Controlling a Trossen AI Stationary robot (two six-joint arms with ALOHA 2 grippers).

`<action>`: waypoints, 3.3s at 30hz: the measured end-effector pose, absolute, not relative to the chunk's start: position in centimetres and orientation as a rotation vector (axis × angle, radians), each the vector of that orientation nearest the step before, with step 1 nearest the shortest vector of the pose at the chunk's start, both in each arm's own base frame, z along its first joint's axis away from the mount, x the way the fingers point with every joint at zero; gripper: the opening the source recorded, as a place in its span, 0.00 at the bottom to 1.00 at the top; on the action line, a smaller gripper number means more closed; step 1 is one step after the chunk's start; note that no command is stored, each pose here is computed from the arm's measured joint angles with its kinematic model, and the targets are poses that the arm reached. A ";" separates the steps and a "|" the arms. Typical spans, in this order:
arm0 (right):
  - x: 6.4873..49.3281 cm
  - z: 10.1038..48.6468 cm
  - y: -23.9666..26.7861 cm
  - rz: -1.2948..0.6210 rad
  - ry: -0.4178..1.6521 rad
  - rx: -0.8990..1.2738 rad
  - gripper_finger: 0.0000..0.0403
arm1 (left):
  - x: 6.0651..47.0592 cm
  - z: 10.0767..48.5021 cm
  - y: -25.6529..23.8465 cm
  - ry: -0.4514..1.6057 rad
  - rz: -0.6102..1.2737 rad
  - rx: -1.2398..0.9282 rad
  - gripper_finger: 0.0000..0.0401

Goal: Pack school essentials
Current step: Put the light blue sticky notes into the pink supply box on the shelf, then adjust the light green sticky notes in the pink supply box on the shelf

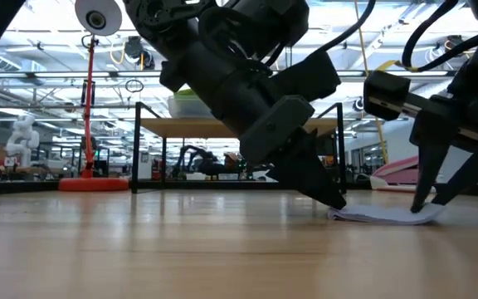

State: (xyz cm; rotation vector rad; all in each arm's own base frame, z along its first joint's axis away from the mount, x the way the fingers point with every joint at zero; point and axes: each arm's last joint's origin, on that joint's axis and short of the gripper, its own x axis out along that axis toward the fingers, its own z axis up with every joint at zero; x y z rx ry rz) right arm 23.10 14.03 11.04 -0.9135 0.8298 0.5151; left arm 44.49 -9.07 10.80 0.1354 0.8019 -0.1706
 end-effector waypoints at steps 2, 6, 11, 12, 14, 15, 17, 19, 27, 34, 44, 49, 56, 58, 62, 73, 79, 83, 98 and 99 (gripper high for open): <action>23.1 11.0 14.0 0.515 0.829 -0.913 0.01 | 44.5 10.8 -8.8 0.802 -0.179 0.134 0.02; 23.1 11.3 13.9 0.485 0.826 -0.909 0.02 | 44.0 12.2 -8.3 0.821 -0.180 0.158 0.06; 22.9 13.0 13.8 0.455 0.773 -0.875 0.01 | 42.4 18.1 -8.2 0.776 -0.125 0.230 0.09; 22.8 13.5 13.7 0.430 0.759 -0.879 0.01 | 41.9 19.2 -8.3 0.783 -0.108 0.242 0.10; 22.8 14.8 13.4 0.343 0.719 -0.884 0.01 | 40.5 21.0 -8.2 0.819 -0.054 0.282 0.12; 22.8 15.6 13.2 0.289 0.699 -0.891 0.01 | 39.8 22.0 -8.1 0.833 -0.018 0.300 0.12; 23.0 17.4 12.8 0.176 0.655 -0.905 0.01 | 38.3 24.3 -7.6 0.840 0.074 0.337 0.12; 23.3 19.4 12.2 0.067 0.620 -0.919 0.00 | 36.7 26.6 -7.1 0.824 0.170 0.366 0.12; 25.7 26.5 7.3 -0.289 0.559 -0.951 0.00 | 31.3 32.8 -5.1 0.761 0.409 0.404 0.12; 28.6 30.0 -0.1 -0.529 0.610 -0.871 0.00 | 29.0 35.5 -2.5 0.698 0.577 0.372 0.12; 33.8 29.3 -5.4 -0.499 0.718 -0.892 0.00 | 29.5 32.4 0.7 0.818 0.669 0.348 0.12; 35.2 28.2 -6.6 -0.499 0.803 -0.896 0.00 | 29.1 31.1 2.2 0.843 0.693 0.346 0.12; 35.1 27.3 -7.6 -0.523 0.869 -0.873 0.01 | 28.9 31.2 3.3 0.831 0.688 0.326 0.12; 35.0 27.1 -7.6 -0.519 0.883 -0.863 0.03 | 29.1 31.3 3.3 0.809 0.664 0.334 0.12; 35.0 27.0 -7.6 -0.499 0.882 -0.855 0.06 | 29.7 31.8 3.3 0.758 0.620 0.362 0.12; 35.0 27.0 -8.4 -0.453 0.825 -0.732 0.29 | 29.7 31.9 5.1 0.753 0.587 0.329 0.12; 34.8 27.9 -8.2 -0.465 0.762 -0.685 0.43 | 29.5 31.8 6.6 0.753 0.550 0.257 0.12; 34.0 29.0 -8.1 -0.471 0.726 -0.630 0.49 | 29.5 31.7 6.5 0.756 0.526 0.243 0.12; 28.6 30.4 -3.8 -0.331 0.540 -0.451 0.45 | 29.3 32.2 8.2 0.722 0.515 0.257 0.12; 28.3 30.2 -3.7 -0.330 0.533 -0.449 0.45 | 29.4 32.0 8.5 0.728 0.522 0.255 0.12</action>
